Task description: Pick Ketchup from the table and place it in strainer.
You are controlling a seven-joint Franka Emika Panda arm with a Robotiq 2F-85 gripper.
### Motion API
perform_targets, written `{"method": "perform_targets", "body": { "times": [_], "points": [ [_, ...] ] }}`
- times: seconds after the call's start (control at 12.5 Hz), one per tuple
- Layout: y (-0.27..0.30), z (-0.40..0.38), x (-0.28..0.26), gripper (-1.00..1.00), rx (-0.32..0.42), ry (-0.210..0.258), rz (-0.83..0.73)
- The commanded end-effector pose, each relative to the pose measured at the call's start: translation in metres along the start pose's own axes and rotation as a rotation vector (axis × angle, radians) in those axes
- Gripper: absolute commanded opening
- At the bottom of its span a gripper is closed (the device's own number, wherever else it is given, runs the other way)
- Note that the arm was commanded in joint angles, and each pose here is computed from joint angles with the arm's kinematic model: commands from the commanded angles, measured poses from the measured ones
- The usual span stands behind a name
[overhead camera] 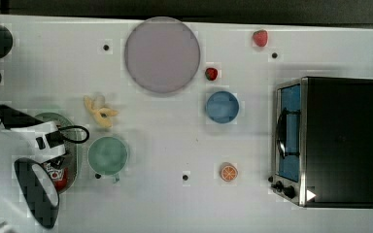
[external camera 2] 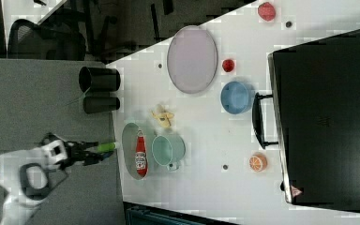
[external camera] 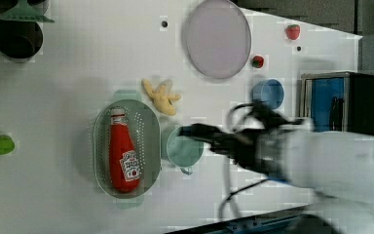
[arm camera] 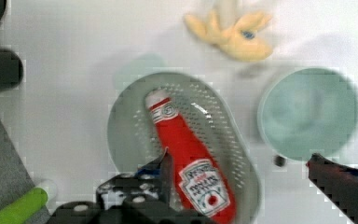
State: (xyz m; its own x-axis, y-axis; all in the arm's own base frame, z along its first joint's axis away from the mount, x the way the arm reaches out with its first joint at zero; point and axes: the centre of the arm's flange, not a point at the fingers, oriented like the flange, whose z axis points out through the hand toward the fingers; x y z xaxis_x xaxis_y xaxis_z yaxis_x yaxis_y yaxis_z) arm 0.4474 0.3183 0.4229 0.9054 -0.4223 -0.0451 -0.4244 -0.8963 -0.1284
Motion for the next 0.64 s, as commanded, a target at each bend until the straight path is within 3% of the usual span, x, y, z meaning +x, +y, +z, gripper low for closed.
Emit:
{"method": "perform_targets", "body": {
  "times": [0.08, 0.4, 0.64],
  "points": [
    [0.052, -0.055, 0.057, 1.0, -0.055, -0.067, 0.085],
    [0.144, -0.151, 0.129, 1.0, -0.028, -0.019, 0.258],
    [0.21, -0.179, 0.164, 1.0, -0.012, 0.014, 0.352]
  ]
}}
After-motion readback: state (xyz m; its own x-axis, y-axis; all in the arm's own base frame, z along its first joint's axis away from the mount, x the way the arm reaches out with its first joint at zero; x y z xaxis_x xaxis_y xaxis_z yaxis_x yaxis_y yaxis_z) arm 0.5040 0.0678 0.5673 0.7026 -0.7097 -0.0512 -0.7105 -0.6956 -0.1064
